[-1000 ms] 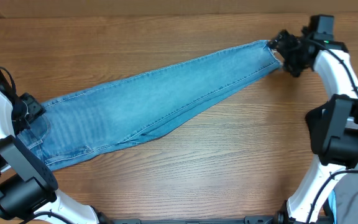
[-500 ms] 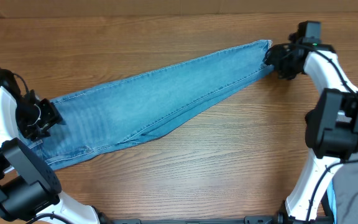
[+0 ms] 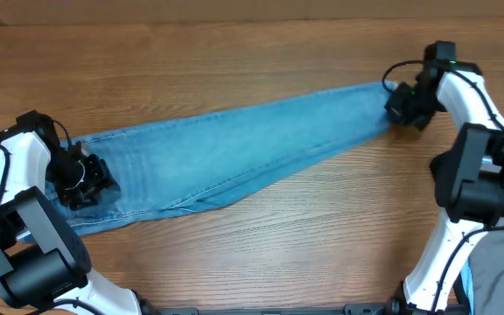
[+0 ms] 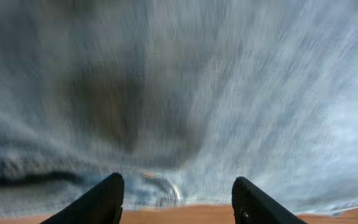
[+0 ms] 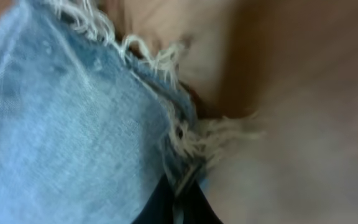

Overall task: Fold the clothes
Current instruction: 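Grasp the stacked hems with the right gripper and lift them leftward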

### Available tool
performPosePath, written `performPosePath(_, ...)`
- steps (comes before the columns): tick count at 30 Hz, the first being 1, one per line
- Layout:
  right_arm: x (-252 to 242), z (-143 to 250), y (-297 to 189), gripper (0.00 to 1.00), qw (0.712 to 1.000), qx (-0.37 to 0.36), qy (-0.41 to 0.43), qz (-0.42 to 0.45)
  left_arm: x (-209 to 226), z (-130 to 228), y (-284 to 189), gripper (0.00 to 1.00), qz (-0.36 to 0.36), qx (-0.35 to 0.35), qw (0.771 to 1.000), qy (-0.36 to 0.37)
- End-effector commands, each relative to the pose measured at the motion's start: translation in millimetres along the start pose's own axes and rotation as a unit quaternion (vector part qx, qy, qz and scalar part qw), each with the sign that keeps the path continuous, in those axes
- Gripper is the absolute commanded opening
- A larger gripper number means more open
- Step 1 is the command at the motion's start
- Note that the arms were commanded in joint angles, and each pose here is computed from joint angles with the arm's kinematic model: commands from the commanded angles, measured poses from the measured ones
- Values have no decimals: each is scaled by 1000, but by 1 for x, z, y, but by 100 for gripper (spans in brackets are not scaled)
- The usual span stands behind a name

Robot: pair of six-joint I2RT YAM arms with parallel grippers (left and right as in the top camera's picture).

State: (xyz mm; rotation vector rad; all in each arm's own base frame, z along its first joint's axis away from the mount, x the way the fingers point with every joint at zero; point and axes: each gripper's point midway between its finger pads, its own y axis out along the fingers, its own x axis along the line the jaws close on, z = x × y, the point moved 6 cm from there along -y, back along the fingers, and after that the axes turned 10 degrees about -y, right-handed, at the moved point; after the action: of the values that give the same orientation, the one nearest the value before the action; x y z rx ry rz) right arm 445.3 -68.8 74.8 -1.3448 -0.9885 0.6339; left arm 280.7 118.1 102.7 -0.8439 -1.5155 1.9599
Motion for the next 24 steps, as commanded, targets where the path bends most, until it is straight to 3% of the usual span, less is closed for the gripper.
performPosePath(1, -24, 2, -71, 59, 998, -43, 31, 37, -16, 1, -8, 60, 54, -15, 998, 42)
performPosePath(2, -25, 10, -85, 63, 999, -35, 23, 36, -21, 2, -8, 60, 68, -12, 996, 58)
performPosePath(9, 49, 78, -160, 64, 978, 1, -149, -143, -41, 15, -8, 56, 113, 13, 987, 113)
performPosePath(14, 108, 134, -162, 61, 958, 44, -242, -148, -41, 22, -5, 48, 83, 27, 989, 122)
performPosePath(18, 132, 160, -154, 60, 945, 64, -286, -144, -9, 19, -4, 49, -43, 17, 999, 19)
performPosePath(24, 141, 173, -149, 64, 940, 65, -314, -112, 25, -5, -12, 56, -30, -28, 997, -61)
